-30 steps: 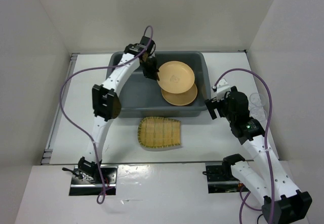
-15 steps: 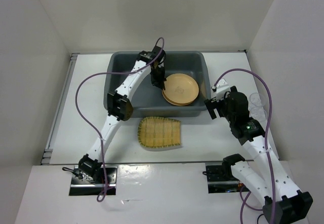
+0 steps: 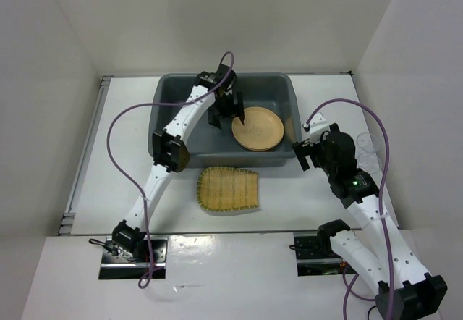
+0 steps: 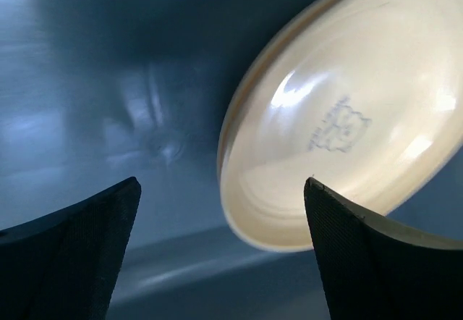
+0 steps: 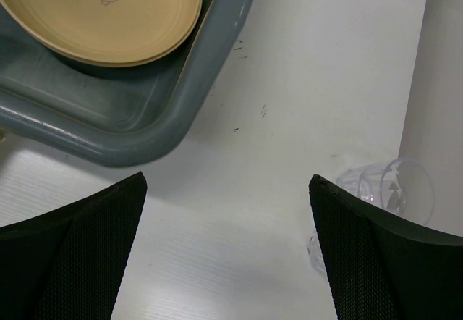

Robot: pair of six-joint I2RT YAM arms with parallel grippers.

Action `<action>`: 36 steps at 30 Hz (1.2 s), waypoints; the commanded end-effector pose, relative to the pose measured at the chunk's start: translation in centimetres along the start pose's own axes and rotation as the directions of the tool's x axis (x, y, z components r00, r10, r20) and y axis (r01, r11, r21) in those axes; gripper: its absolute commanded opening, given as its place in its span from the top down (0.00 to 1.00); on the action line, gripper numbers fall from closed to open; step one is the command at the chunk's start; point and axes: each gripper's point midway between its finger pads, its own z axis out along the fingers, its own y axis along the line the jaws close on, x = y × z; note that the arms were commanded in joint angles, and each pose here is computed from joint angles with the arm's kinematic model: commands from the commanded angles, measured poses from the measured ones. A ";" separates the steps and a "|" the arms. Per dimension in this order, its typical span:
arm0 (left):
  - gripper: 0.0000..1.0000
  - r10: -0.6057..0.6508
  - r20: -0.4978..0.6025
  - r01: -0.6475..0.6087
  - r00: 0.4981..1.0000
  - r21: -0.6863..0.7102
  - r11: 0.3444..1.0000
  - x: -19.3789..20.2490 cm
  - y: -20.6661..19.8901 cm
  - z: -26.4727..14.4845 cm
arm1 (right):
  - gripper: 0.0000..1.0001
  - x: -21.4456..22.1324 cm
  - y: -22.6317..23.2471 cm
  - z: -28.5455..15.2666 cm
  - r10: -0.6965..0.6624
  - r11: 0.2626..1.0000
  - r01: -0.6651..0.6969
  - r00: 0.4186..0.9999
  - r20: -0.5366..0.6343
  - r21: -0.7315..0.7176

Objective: Place the mixed dishes into the plastic bin

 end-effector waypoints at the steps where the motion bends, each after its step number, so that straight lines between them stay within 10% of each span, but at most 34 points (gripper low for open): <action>1: 0.00 -0.017 0.327 -0.015 0.945 0.094 0.995 -5.7 -2.1 -14.1 | 0.03 -1.8 -0.5 -0.1 0.020 0.999 -0.023 0.997 0.074 0.030; 6: 0.00 0.078 0.617 -0.045 0.783 -0.069 0.997 -5.5 0.7 -29.9 | 0.03 -1.6 -0.5 0.1 0.019 0.999 -0.021 0.998 0.065 0.028; 8: 0.00 0.126 0.589 -0.096 0.798 -0.082 0.992 -2.1 0.5 -32.0 | 0.03 -1.6 -0.5 0.1 0.019 0.999 -0.021 0.998 0.065 0.028; 13: 0.04 0.201 0.376 -0.243 0.905 0.067 0.968 7.5 -1.0 -28.9 | 0.03 -1.6 -0.5 0.1 0.019 0.999 -0.021 0.998 0.065 0.028; 21: 0.09 0.041 0.173 -0.087 0.984 0.265 0.960 24.3 8.2 -19.9 | 0.03 -1.6 -0.1 0.3 0.015 1.000 -0.016 0.998 0.059 0.017; 36: 0.00 -0.155 0.225 0.102 0.962 0.230 0.968 25.1 11.3 -15.5 | 0.03 -1.5 0.3 0.3 0.009 1.000 -0.009 0.998 0.055 -0.002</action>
